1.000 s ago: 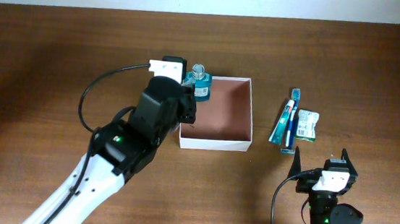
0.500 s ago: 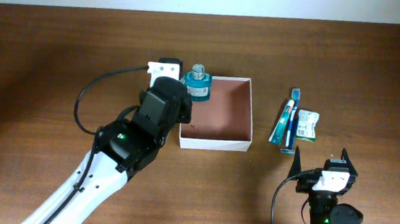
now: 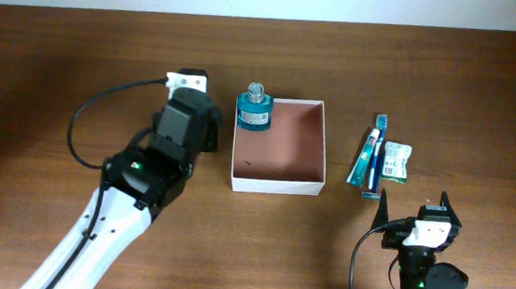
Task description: Pack container
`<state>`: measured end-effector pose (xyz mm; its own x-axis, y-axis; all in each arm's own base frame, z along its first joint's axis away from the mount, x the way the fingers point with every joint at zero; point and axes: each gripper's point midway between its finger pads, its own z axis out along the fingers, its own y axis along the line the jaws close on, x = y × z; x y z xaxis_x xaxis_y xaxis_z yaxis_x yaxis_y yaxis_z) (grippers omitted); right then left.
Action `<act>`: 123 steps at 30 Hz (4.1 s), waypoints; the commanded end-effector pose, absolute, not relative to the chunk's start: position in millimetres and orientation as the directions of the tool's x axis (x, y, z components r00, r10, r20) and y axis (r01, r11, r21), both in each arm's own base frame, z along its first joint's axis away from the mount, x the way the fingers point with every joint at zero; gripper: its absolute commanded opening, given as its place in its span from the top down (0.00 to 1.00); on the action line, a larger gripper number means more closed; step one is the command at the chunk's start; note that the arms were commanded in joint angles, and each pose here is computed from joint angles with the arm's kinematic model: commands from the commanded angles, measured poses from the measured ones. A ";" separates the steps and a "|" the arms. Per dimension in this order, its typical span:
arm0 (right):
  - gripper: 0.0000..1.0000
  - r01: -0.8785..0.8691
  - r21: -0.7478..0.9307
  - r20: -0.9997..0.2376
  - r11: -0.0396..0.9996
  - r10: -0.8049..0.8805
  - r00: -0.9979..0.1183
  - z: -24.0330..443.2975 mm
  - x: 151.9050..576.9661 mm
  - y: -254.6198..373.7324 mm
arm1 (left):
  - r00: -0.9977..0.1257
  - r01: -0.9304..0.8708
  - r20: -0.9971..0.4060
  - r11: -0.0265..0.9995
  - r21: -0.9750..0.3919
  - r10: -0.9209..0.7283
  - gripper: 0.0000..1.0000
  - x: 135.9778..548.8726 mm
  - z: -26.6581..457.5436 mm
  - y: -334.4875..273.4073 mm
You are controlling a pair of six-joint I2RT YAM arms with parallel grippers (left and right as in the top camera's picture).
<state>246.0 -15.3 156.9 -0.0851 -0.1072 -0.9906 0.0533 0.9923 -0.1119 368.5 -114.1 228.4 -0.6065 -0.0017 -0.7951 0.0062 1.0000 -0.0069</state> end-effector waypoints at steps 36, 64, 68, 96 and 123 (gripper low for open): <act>0.02 0.056 -0.116 -0.990 0.992 -0.110 -0.088 155.0 245.6 -16.3 | -0.588 0.397 -0.798 0.906 -0.144 0.131 0.63 401.7 217.7 -134.5; 0.02 0.056 -0.116 -0.990 0.992 -0.110 -0.088 155.0 245.6 -16.3 | -0.705 0.305 -0.704 0.933 -0.191 0.086 0.63 418.3 156.5 -100.4; 0.02 0.056 -0.116 -0.990 0.992 -0.110 -0.088 155.0 245.6 -16.3 | -0.717 0.289 -0.693 0.937 -0.194 0.078 0.50 417.0 153.9 -94.4; 0.02 0.056 -0.116 -0.990 0.992 -0.110 -0.088 155.0 245.6 -16.3 | -0.772 0.102 -0.635 0.985 -0.137 -0.008 0.47 412.9 139.3 -56.9; 0.02 0.056 -0.116 -0.990 0.992 -0.110 -0.088 155.0 245.6 -16.3 | -0.707 0.095 -0.703 0.995 0.008 0.073 0.47 424.1 151.6 -75.5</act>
